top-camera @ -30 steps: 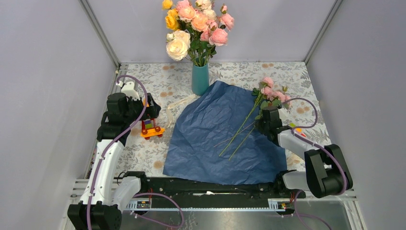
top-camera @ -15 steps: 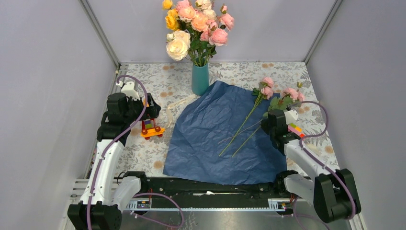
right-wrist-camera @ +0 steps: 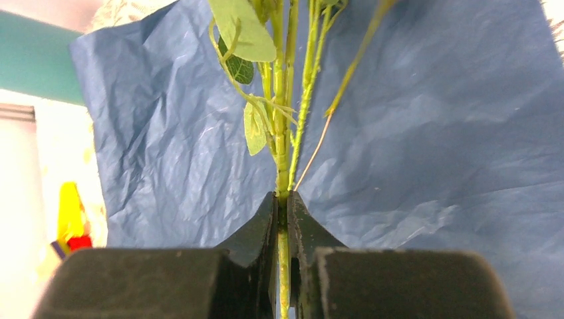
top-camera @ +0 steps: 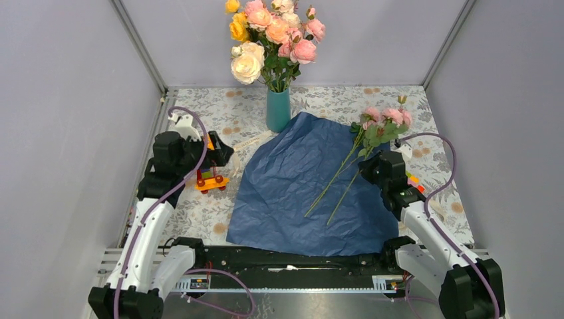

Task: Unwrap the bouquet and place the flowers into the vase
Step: Pick up the fake flower from the wrapping paper, then insert the fake flower into the vase.

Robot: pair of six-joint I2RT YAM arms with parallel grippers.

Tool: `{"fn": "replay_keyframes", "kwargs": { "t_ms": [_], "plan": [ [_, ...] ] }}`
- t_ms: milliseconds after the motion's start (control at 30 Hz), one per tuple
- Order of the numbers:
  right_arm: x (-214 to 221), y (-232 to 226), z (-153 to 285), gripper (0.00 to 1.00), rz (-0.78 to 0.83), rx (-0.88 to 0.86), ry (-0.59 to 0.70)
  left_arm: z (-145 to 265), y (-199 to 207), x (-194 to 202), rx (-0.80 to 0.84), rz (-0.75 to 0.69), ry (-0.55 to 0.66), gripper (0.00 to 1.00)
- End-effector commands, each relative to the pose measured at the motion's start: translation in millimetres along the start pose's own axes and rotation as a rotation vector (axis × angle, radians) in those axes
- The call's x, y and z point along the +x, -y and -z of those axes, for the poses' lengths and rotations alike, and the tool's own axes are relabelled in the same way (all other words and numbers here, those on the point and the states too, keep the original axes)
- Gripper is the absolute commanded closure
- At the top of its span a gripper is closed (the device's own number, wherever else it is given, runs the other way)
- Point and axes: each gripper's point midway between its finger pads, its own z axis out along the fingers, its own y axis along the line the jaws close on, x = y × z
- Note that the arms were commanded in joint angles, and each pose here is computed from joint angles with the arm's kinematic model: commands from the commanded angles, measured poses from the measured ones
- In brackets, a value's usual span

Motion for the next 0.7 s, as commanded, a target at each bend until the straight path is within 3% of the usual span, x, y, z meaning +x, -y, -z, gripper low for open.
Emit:
{"fn": "replay_keyframes", "kwargs": {
  "t_ms": [0,300,667],
  "plan": [
    [3.7,-26.9,12.8,1.00,-0.006,-0.109,-0.076,9.6,54.0,1.3,0.208,0.095,0.068,0.12],
    [5.6,-72.6,35.6,1.00,-0.042,-0.373,-0.066,27.3,154.5,42.3,0.563,0.262,0.035,0.12],
    [6.9,-160.7,100.1,1.00,-0.063,-0.715,-0.023,49.2,266.1,83.2,0.901,0.230,-0.104,0.12]
  ]
}}
